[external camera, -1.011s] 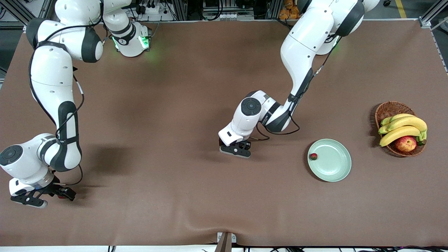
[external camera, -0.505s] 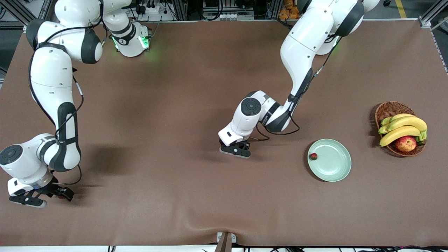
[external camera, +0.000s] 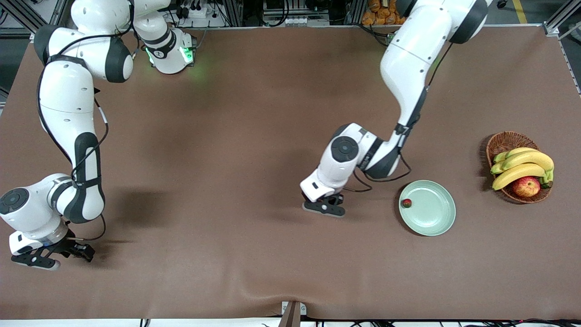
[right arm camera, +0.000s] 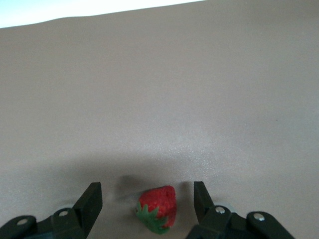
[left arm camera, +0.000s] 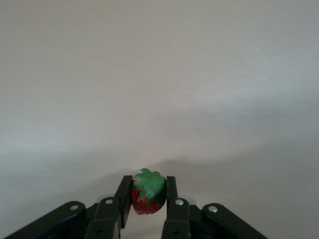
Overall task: Collect all strawberries into plate
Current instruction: 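Put the left gripper's strawberry on the plate while the right gripper lifts another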
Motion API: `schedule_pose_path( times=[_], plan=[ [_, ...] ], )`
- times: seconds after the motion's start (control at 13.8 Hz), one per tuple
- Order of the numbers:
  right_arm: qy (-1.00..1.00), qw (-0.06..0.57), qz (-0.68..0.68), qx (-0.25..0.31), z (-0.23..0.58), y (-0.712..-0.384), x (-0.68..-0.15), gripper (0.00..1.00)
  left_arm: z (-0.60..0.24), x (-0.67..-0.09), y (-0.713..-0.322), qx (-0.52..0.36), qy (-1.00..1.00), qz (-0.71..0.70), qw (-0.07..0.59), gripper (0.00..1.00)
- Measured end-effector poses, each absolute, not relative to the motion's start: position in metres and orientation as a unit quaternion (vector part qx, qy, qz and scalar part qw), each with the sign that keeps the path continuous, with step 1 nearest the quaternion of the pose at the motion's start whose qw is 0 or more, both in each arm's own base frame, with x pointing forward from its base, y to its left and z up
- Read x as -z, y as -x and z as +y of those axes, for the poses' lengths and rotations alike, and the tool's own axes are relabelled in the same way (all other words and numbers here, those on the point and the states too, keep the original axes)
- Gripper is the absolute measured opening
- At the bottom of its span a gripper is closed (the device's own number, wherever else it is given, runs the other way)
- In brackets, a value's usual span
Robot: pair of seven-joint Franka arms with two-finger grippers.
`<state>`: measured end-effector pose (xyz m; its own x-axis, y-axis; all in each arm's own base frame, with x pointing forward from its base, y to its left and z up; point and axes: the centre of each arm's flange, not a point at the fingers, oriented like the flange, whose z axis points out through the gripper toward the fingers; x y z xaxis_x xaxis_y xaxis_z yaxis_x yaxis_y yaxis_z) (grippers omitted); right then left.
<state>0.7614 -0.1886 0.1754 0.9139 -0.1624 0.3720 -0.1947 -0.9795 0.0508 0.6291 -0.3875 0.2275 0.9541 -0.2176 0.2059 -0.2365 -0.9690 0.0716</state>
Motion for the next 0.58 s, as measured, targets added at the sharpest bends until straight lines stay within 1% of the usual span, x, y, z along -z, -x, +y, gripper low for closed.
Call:
schedule_pose_path(
  times=[0.22,0.36,0.43,0.51,0.58],
  plan=[
    [-0.978,0.043,-0.094,-0.179,-0.19,-0.757,-0.169,0.83,-0.306,-0.249,-0.637,-0.084,-0.989,-0.122,0.025,0.31],
    [-0.979,0.043,-0.094,-0.178,-0.191,-0.756,-0.168,0.8,-0.254,-0.262,-0.635,-0.077,-0.988,-0.133,0.013,0.31],
    [-0.979,0.043,-0.094,-0.178,-0.191,-0.756,-0.168,0.8,-0.225,-0.266,-0.635,-0.071,-0.987,-0.146,0.006,0.31],
    [-0.979,0.043,-0.094,-0.178,-0.191,-0.756,-0.168,0.76,-0.193,-0.267,-0.639,-0.067,-0.985,-0.16,0.0,0.31],
    [-0.979,0.043,-0.094,-0.178,-0.191,-0.756,-0.168,0.76,-0.16,-0.266,-0.645,-0.064,-0.983,-0.171,-0.004,0.31]
  ],
)
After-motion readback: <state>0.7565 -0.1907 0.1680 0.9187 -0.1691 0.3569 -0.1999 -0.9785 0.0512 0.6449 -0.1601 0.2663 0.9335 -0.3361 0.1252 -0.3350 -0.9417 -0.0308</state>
